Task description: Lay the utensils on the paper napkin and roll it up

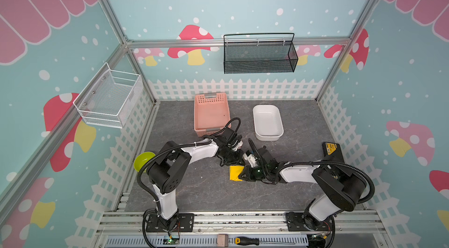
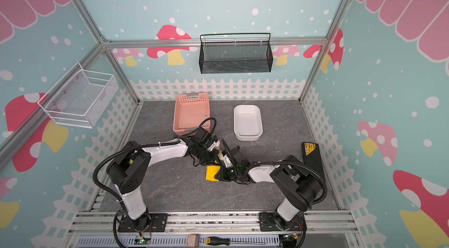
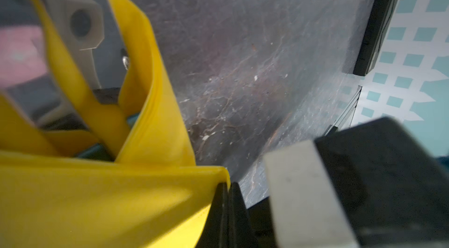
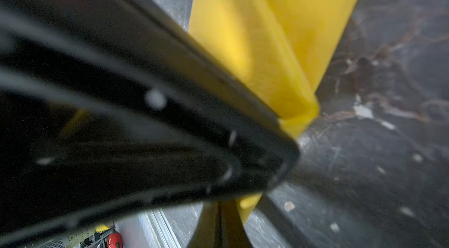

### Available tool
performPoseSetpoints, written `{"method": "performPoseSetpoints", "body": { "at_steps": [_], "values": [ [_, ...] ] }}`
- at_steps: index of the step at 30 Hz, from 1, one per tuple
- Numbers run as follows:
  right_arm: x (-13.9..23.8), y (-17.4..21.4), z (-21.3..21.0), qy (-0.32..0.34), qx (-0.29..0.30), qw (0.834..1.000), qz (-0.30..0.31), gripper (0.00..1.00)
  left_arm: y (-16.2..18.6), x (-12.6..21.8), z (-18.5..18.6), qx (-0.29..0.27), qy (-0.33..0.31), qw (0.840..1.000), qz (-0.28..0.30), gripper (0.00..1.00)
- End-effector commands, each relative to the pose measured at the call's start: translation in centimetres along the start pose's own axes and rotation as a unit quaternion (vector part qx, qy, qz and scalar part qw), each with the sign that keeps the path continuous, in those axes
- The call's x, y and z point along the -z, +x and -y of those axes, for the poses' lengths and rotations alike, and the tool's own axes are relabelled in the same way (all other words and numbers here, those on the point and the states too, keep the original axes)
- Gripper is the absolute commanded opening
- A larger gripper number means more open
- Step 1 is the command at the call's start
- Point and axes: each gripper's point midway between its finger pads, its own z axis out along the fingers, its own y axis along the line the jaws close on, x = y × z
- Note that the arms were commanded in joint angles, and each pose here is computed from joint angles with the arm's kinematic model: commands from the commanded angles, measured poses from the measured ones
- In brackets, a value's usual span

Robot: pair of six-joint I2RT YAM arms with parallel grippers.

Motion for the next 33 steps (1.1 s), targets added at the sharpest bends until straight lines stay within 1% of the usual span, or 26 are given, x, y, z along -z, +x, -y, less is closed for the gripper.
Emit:
{"method": "performPoseSetpoints", "body": {
  "at_steps": [1, 9, 13, 18, 21, 28, 33],
  "values": [
    [-0.4, 1.9, 3.0, 0.047, -0.025, 0.998, -0.025, 0.00, -0.6, -0.6, 2.0, -0.013, 0.020, 1.000, -0.003, 0.00],
    [-0.1, 2.3, 3.1, 0.045, -0.027, 0.998, -0.024, 0.00, -1.4, -1.9, 2.7, -0.016, 0.031, 0.999, -0.011, 0.00],
    [0.4, 2.2, 3.1, 0.047, -0.025, 0.999, -0.009, 0.00, -1.3, -2.7, 2.0, -0.008, 0.028, 0.999, -0.015, 0.00],
    [1.1, 1.9, 3.1, 0.051, -0.029, 0.998, 0.010, 0.00, -1.1, -3.4, 0.5, 0.001, 0.010, 1.000, -0.013, 0.00],
    [1.6, 1.5, 2.6, 0.047, -0.027, 0.998, 0.023, 0.00, -1.1, -3.8, -0.1, 0.007, 0.007, 1.000, -0.011, 0.00],
    [3.9, 0.7, 2.4, 0.047, -0.051, 0.994, 0.086, 0.00, -1.2, -4.1, -0.8, 0.018, 0.008, 1.000, -0.001, 0.00],
    [4.2, 0.6, 2.1, 0.030, -0.068, 0.992, 0.101, 0.00, -1.6, -4.0, -0.9, 0.023, 0.012, 1.000, 0.007, 0.00]
  ]
}}
